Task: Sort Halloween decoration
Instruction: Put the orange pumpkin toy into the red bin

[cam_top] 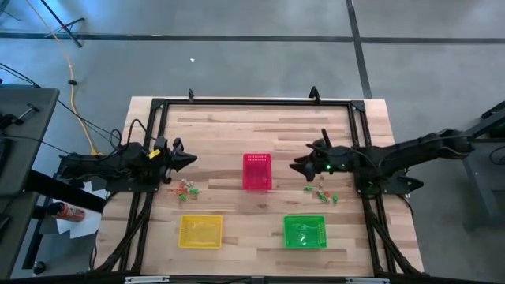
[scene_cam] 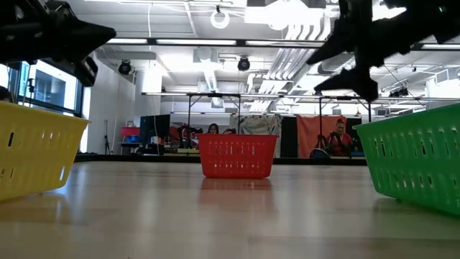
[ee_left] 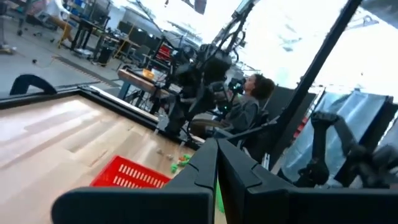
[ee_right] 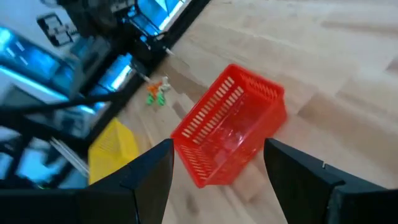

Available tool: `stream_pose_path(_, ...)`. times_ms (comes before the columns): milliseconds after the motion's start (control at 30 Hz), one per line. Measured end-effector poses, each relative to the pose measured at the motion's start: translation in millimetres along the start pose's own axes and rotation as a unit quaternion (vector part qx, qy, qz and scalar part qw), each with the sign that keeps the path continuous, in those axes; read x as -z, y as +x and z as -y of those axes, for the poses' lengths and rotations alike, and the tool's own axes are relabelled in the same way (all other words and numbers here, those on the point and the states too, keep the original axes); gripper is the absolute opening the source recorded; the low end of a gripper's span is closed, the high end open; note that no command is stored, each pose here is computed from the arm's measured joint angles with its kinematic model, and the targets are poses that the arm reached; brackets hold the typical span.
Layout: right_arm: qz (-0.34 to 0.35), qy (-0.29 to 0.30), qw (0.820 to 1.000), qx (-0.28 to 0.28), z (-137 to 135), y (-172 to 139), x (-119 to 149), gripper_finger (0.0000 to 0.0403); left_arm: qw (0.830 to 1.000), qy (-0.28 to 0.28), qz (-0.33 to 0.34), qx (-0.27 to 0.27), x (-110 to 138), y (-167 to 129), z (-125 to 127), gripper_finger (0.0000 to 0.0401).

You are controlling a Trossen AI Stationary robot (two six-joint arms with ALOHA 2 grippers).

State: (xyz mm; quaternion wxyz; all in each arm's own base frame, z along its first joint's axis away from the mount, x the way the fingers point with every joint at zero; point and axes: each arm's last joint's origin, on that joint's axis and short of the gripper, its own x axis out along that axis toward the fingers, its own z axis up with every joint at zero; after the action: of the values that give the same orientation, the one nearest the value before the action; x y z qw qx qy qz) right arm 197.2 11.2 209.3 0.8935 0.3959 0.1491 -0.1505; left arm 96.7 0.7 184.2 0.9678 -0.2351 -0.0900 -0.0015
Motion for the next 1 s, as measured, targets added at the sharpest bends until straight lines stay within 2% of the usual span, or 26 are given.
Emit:
stream_pose_path(100, 0.007, 0.035, 0.999, -0.011, 5, 1, 5, 0.0244, 0.999, -0.043, 0.001, -0.001, 0, 0, 0, 0.0)
stream_pose_path(233, 0.012, 0.032, 0.999, -0.012, 4, 1, 3, 0.0244, 0.994, -0.11, -0.001, 0.003, 0, 0, 0, 0.0)
stream_pose_path(300, 0.023, 0.026, 0.999, -0.014, 0, 0, -3, 0.0244, 0.992, -0.124, -0.001, 0.002, 0, 0, 0, 0.0)
stream_pose_path(367, 0.032, 0.019, 0.999, -0.016, -2, 0, -8, 0.0244, 0.991, -0.127, 0.018, -0.024, -1, 0, -2, 0.0)
stream_pose_path(467, 0.045, 0.009, 0.999, -0.016, -5, 0, -15, 0.0244, 0.983, -0.161, 0.056, -0.066, -7, 0, -2, 0.0007)
stream_pose_path(600, 0.057, -0.002, 0.998, -0.014, -6, 0, -22, 0.0244, 0.985, -0.149, 0.044, -0.074, -27, 4, 8, 0.0045)
stream_pose_path(667, 0.061, -0.007, 0.998, -0.014, -6, 0, -23, 0.0244, 0.987, -0.128, 0.007, -0.097, -40, 9, 15, 0.0072)
stream_pose_path(733, 0.061, -0.008, 0.998, -0.012, -6, 0, -24, 0.0244, 0.984, -0.099, -0.064, -0.132, -53, 13, 23, 0.0102)
stream_pose_path(800, 0.06, -0.008, 0.998, -0.011, -5, 0, -24, 0.0244, 0.968, -0.082, -0.15, -0.182, -63, 18, 28, 0.0129)
stream_pose_path(867, 0.059, -0.008, 0.998, -0.01, -5, 0, -23, 0.0244, 0.936, -0.075, -0.248, -0.238, -68, 20, 32, 0.0152)
stream_pose_path(933, 0.058, -0.011, 0.998, -0.009, -5, 1, -23, 0.0244, 0.891, -0.082, -0.339, -0.29, -70, 22, 34, 0.017)
stream_pose_path(1000, 0.057, -0.013, 0.998, -0.008, -5, 1, -23, 0.0244, 0.834, -0.088, -0.429, -0.336, -64, 23, 33, 0.0182)
